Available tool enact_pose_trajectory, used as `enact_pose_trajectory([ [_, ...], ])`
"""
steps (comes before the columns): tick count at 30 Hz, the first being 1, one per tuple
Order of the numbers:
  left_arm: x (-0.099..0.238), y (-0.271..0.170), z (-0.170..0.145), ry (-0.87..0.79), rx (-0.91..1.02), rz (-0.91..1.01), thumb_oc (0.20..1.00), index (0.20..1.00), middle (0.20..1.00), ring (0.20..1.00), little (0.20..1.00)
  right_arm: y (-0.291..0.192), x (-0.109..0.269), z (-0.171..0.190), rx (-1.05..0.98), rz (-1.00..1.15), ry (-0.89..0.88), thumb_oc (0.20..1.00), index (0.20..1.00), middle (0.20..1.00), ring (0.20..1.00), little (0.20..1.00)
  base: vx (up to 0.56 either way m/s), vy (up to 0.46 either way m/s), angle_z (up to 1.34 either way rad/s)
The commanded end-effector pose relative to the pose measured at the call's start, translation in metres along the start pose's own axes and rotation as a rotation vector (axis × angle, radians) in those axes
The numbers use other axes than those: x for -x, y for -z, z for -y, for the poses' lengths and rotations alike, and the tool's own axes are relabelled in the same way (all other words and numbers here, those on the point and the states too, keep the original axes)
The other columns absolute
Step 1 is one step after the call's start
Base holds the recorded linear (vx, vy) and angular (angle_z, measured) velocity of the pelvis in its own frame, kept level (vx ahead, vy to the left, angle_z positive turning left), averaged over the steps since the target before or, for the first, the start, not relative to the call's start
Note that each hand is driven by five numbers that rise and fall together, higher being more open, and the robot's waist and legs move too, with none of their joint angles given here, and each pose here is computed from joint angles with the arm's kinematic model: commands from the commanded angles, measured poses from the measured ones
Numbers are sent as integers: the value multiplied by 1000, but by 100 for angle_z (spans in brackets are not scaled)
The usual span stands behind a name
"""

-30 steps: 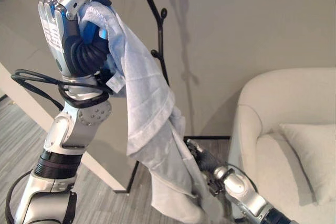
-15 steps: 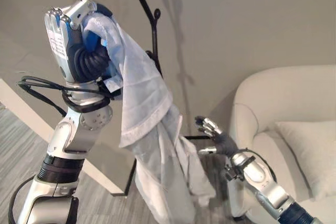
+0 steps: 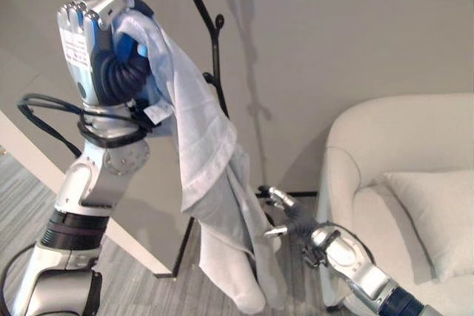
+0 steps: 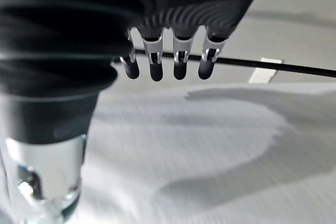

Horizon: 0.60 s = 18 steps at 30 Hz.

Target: Hang the clothes on the sofa on the clothes rack.

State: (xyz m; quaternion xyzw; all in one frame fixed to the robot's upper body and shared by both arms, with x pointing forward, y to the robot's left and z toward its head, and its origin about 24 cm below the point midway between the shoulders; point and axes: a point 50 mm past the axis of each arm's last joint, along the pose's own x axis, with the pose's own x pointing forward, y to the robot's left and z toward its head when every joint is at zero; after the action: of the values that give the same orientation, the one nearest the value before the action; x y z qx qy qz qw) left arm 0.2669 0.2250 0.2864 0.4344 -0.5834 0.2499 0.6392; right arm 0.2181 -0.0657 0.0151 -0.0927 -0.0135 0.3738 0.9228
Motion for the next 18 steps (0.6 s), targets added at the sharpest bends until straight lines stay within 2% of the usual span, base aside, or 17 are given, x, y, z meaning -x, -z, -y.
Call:
enact_pose_trajectory([
  [1,-26,18,-5,-71,-52,-36,200,200,200,200,200,-19,-6,-10,69,110,-76,1000,1000,1000,1000,1000,0,0,0],
  [11,-58,26,-5,-88,-90,-16,200,200,200,200,200,-6,-5,-29,67,65,-175,1000,1000,1000,1000,1000,0,0,0],
  [18,-56,25,5,-118,-47,-62,200,200,200,200,200,0,-22,-45,4,41,-167,1000,1000,1000,1000,1000,0,0,0],
])
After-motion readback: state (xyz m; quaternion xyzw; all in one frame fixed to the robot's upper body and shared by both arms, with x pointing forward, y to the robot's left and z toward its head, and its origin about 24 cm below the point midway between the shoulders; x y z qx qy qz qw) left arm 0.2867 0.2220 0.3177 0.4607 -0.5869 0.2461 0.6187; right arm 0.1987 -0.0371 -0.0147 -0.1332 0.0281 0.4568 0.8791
